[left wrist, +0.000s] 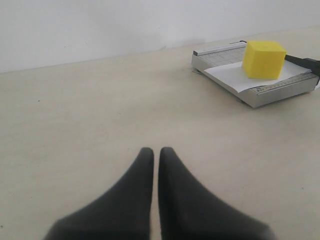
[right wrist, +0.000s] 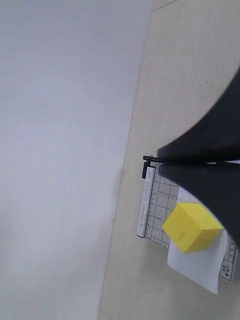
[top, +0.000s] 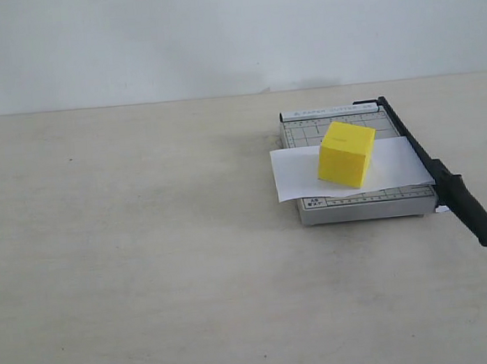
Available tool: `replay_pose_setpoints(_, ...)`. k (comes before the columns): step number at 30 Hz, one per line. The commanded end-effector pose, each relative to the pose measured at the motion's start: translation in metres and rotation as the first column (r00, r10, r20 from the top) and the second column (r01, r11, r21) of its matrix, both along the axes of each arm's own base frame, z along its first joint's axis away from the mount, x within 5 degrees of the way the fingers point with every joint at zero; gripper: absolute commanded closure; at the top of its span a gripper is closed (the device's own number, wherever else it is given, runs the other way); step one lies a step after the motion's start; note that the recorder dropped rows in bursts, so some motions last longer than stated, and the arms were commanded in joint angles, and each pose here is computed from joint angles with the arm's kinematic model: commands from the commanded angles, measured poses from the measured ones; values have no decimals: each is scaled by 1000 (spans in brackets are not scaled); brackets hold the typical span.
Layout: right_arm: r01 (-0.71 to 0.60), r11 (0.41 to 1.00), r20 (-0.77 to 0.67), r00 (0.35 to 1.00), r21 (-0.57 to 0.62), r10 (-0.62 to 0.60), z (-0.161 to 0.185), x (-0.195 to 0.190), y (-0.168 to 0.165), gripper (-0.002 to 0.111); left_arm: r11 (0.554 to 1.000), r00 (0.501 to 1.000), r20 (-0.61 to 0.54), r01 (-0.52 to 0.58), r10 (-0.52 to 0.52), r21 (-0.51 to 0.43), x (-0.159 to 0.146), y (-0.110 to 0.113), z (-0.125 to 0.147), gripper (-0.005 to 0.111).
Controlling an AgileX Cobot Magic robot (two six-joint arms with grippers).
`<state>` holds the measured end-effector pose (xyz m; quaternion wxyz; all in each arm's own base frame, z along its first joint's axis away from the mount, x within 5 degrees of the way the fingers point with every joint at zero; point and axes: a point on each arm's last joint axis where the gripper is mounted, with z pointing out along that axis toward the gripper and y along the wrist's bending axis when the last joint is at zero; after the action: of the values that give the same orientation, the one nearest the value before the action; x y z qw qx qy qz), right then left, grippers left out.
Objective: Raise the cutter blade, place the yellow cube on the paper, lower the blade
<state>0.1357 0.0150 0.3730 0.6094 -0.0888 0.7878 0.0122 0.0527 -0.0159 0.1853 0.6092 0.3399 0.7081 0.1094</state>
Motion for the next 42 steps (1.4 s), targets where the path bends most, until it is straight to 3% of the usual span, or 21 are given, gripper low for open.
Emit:
replay_pose_setpoints(1,-20,999,2,1000,-38,21,-16,-34,-1,108,1000,1000,-5,-3,3,6,0,0,-1,102)
replay_pose_setpoints(13,-31,998,36,999,-45,33,-69,-88,-4,108,1000,1000,-5,-3,3,6,0,0,-1,102)
replay_pose_setpoints(42,-35,998,14,999,-44,35,-74,-101,-5,108,1000,1000,-5,-3,3,6,0,0,-1,102)
